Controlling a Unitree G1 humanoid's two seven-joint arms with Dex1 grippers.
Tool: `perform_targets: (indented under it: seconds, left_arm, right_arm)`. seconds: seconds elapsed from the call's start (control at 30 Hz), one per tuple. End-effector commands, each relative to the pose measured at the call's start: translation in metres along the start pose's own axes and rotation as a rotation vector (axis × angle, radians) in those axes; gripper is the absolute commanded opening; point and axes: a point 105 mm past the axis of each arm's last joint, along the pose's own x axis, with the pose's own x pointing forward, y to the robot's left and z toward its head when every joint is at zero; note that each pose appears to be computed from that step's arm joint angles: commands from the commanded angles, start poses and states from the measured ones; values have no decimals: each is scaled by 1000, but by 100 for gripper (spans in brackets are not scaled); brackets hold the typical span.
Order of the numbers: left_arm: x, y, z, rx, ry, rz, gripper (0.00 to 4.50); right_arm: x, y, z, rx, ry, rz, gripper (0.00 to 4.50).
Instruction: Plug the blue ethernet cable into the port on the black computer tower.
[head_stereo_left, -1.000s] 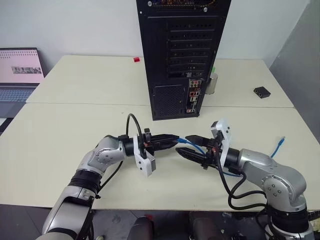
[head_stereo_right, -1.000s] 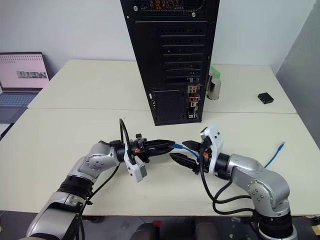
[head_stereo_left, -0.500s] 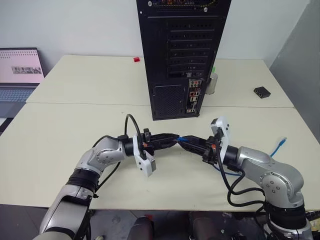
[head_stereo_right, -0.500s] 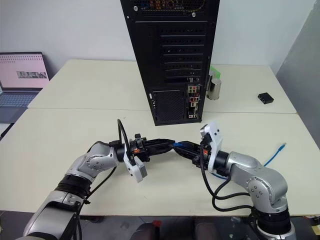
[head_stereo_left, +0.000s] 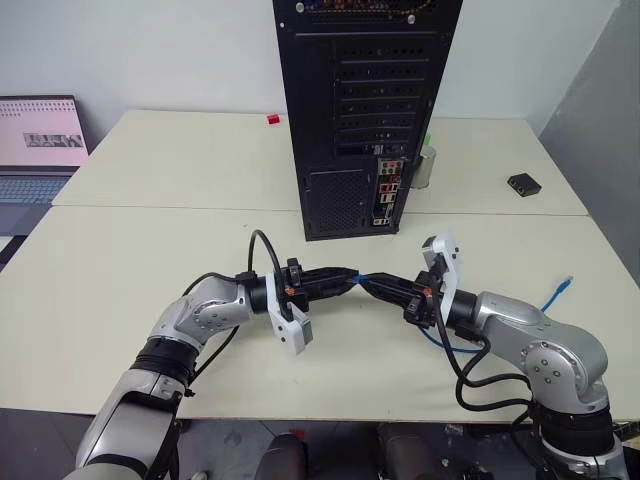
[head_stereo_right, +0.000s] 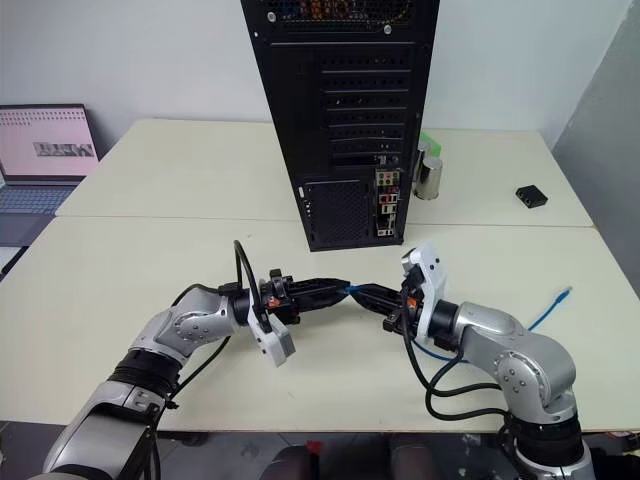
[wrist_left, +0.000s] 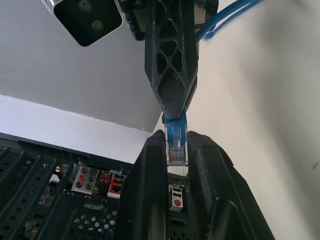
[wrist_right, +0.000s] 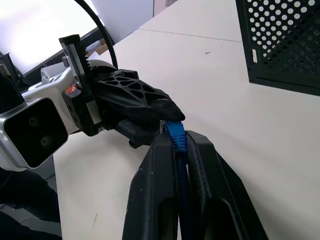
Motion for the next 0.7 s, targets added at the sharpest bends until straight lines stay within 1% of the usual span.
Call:
perform_targets:
  seconds: [0.03, 0.17, 0.23, 0.3, 0.4, 0.5, 0.57, 0.63, 0.7]
  left_arm:
    - [0, 9, -3, -51, 16, 47, 151]
    - [-4, 13, -15, -158, 84, 89, 229]
    - [-11, 16, -22, -243, 130, 126, 276]
    - [-19, 19, -31, -345, 189, 147, 319]
    - [-24, 22, -35, -463, 231, 161, 382]
    - [-28, 23, -40, -678, 296, 201, 444]
    - [-29, 25, -39, -772, 318, 223, 450]
    - [-28, 32, -42, -963, 351, 321, 450]
    - [-25, 33, -41, -1100, 370, 357, 450]
  right_arm:
    - [0, 6, 7, -17, -10, 41, 1]
    - [-2, 5, 9, -32, -16, 24, 1]
    - [-4, 3, 13, -45, -29, 5, 1]
    - [-7, -3, 19, -83, -54, -54, 1]
    - [-11, -12, 25, -135, -83, -141, 1]
    - [-10, -23, 40, -203, -157, -272, 1]
    - [-7, -25, 45, -227, -193, -323, 1]
    - [0, -33, 51, -294, -223, -453, 1]
    - [5, -38, 56, -321, -258, -543, 1]
